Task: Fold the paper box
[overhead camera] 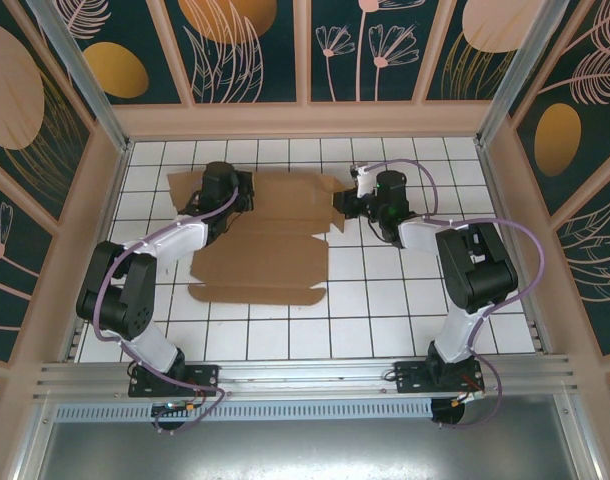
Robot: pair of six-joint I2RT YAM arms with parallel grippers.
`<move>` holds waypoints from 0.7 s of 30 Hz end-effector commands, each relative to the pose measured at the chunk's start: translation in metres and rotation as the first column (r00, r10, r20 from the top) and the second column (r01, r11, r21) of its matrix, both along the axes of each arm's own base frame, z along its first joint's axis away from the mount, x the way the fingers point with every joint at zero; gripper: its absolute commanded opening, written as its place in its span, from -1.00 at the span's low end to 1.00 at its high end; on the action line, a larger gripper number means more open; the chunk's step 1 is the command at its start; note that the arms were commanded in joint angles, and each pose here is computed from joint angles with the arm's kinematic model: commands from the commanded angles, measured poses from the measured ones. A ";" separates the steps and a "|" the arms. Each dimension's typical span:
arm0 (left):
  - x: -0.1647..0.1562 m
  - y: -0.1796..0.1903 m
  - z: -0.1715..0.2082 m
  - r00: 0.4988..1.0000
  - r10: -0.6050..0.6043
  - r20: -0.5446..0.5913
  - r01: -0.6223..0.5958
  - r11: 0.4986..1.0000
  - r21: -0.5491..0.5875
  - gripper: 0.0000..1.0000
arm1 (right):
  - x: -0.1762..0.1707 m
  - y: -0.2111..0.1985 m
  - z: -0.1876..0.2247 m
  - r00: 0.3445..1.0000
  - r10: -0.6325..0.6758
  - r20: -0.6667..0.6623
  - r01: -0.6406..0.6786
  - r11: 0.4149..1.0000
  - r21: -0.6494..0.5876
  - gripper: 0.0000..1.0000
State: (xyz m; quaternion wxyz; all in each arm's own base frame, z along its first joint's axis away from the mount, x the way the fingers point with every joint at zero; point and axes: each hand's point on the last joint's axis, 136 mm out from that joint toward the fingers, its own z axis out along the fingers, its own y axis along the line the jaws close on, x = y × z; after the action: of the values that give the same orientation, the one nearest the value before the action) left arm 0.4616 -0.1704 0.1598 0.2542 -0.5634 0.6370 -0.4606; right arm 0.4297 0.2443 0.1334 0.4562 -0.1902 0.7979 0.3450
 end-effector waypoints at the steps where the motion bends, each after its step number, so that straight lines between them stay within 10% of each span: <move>1: -0.037 0.002 -0.078 0.975 -0.060 -0.213 0.078 0.994 0.080 -1.00 | -0.016 0.017 0.029 0.993 0.095 0.076 -0.100 0.993 0.058 -0.62; 15: -0.013 -0.010 -0.002 0.982 -0.152 0.112 0.144 0.987 0.072 -1.00 | -0.033 0.011 0.045 0.966 0.009 0.259 -0.001 1.000 -0.029 -0.60; 21: 0.001 -0.016 0.051 0.944 -0.180 0.276 0.162 0.983 0.087 -1.00 | -0.020 -0.019 0.087 0.895 -0.189 0.405 0.225 0.974 -0.042 -0.01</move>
State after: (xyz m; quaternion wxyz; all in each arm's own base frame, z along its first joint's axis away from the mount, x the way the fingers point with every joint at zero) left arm 0.4539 -0.1794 0.1576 0.2746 -0.4837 0.6743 -0.4858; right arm 0.4057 0.2389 0.1642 0.5433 -0.2090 0.7693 0.2633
